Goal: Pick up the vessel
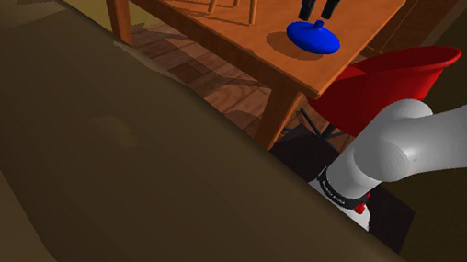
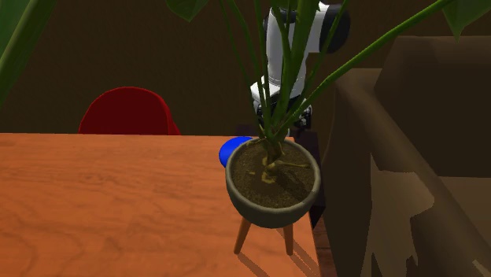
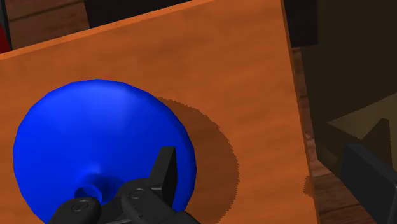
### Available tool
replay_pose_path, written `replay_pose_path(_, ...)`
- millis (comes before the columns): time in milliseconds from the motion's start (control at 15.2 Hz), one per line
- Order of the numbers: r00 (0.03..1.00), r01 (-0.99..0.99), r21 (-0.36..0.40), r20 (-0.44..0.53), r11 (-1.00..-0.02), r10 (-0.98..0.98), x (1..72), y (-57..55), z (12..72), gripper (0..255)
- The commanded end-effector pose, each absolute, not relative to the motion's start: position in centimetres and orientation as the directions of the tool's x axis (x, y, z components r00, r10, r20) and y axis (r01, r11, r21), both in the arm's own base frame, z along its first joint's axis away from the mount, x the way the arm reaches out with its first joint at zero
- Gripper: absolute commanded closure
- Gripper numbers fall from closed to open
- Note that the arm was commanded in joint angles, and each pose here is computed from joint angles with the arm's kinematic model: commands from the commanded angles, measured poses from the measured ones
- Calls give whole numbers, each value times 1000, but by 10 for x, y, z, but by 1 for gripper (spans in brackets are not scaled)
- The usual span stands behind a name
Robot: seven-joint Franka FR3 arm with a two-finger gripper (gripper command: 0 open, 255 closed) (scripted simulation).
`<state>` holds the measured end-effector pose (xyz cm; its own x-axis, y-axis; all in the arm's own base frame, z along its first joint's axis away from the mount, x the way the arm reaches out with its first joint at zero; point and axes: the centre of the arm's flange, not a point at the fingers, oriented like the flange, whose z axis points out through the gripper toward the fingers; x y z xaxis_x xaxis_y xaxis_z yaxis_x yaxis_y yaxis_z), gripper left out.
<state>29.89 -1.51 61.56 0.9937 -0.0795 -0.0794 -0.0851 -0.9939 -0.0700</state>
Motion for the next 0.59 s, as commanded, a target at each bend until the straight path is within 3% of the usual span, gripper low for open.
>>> replay_pose_path(0,994,-85,-70,-79,-994,-79,299,-15,616,0)
replay_pose_path(528,996,-87,42,13,-995,-86,315,-98,625,0)
